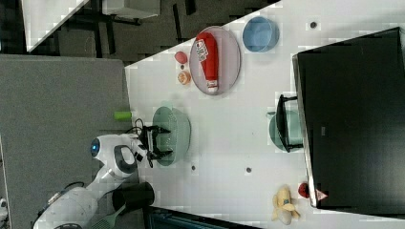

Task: Drag strainer right to left.

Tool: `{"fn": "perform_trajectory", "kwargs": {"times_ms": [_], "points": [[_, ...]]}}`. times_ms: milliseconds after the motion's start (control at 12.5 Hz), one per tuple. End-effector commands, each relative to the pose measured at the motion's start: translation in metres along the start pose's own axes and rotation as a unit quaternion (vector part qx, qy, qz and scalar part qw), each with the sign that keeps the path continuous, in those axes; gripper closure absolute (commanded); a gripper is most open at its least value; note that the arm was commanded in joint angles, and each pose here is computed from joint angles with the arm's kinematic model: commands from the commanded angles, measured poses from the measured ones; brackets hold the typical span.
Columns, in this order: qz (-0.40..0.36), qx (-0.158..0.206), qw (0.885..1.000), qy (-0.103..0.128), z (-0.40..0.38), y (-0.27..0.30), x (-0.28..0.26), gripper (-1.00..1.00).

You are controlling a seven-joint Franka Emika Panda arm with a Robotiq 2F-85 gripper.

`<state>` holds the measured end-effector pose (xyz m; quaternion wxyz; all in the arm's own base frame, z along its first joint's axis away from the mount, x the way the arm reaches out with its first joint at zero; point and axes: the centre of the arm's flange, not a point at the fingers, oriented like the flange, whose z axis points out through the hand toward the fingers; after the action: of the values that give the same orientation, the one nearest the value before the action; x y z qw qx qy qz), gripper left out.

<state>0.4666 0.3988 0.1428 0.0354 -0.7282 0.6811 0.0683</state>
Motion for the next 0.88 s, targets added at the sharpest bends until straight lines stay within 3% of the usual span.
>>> {"fn": "perform_trajectory", "kwargs": {"times_ms": [80,240,480,880], "points": [[0.015,0.01,1.0,-0.015,-0.006,0.002,-0.028,-1.0],[-0.026,0.028,0.999,-0.005,-0.027,-0.008,-0.022,-1.0],[-0.138,0.025,0.99,0.032,-0.097,-0.029,0.01,-1.0],[-0.231,0.022,0.972,0.042,-0.293,-0.06,0.133,-1.0]]}}
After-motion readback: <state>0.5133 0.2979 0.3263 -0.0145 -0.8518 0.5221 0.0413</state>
